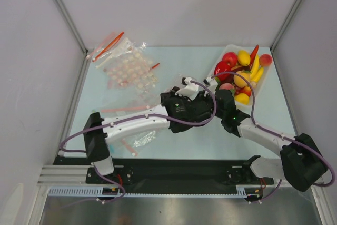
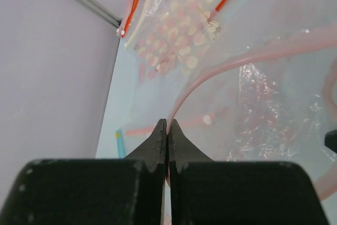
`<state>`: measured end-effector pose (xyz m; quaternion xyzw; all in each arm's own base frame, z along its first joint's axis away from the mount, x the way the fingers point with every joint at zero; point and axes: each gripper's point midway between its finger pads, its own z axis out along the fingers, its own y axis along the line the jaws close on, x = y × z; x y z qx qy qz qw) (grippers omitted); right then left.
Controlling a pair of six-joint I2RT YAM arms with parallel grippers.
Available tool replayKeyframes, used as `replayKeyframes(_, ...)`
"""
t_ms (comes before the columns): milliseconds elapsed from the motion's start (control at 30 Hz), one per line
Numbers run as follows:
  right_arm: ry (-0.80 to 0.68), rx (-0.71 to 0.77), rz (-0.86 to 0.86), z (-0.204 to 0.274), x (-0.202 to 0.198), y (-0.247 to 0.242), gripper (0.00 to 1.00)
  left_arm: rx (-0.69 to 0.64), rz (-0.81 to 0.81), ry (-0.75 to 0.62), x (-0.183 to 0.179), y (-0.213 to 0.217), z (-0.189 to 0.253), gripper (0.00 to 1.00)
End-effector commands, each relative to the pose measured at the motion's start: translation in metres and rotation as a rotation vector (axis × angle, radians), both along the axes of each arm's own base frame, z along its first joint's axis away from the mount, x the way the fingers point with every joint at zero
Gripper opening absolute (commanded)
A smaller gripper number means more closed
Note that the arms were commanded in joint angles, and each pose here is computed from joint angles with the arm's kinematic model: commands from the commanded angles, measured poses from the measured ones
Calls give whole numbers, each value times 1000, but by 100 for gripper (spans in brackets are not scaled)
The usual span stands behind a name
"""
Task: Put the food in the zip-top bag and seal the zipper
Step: Open the zipper of the food storage bag at the center of the board.
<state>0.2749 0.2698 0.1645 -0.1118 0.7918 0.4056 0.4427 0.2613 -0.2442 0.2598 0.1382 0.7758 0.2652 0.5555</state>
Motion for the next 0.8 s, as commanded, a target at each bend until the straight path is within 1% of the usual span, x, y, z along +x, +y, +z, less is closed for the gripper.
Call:
replayKeyframes(0, -57, 52, 93, 27, 3, 25, 0, 146, 40, -69, -4, 19, 18, 0)
replayKeyframes(67, -41, 30, 56, 20, 10, 21, 0, 178, 40, -65, -1, 9, 5, 1)
replayKeyframes(133, -10, 5, 18, 11, 14, 17, 0, 134, 59, -82, 4, 6, 0, 0)
replayKeyframes(167, -3, -14, -35, 6, 21, 10, 0, 128, 66, -81, 5, 4, -4, 0)
replayKeyframes(200, 22, -37, -66, -2, 24, 4, 0, 93, 79, -80, 7, 5, -5, 0)
replayKeyframes(267, 57, -51, -134, -11, 33, -8, 0, 63, 108, -78, 12, 11, -7, 0)
replayKeyframes(367, 102, -37, -178, -19, 38, -22, 0, 2, 133, -63, 19, 11, -15, 0)
replayKeyframes(400, 101, -34, -181, -18, 39, -24, 0, 84, 108, -19, 19, 16, -19, 0)
replayKeyframes(433, 99, -32, -181, -17, 38, -24, 0, -50, 76, -8, 26, -9, -31, 0)
replayKeyframes(467, 96, -35, -192, -16, 39, -26, 0, -72, 29, 28, 28, -18, -38, 0)
replayKeyframes(500, 103, -41, -199, -18, 39, -28, 0, -11, -53, 89, 27, -18, -48, 0)
replayKeyframes(533, 101, -44, -204, -17, 39, -29, 0, -132, -123, 105, 32, -39, -52, 0)
replayKeyframes(567, 99, -46, -213, -16, 40, -31, 0, -190, -203, 187, 27, -52, -63, 0)
replayKeyframes(600, 103, -51, -219, -17, 40, -33, 0, -214, -215, 217, 29, -50, -68, 0)
replayKeyframes(667, 106, -50, -215, -18, 39, -32, 0, -286, -259, 230, 27, -56, -62, 0)
replayKeyframes(733, 106, -50, -213, -18, 40, -32, 0, -317, -288, 251, 25, -54, -65, 0)
replayKeyframes(767, 109, -53, -216, -19, 40, -32, 0, -381, -332, 262, 23, -60, -58, 0)
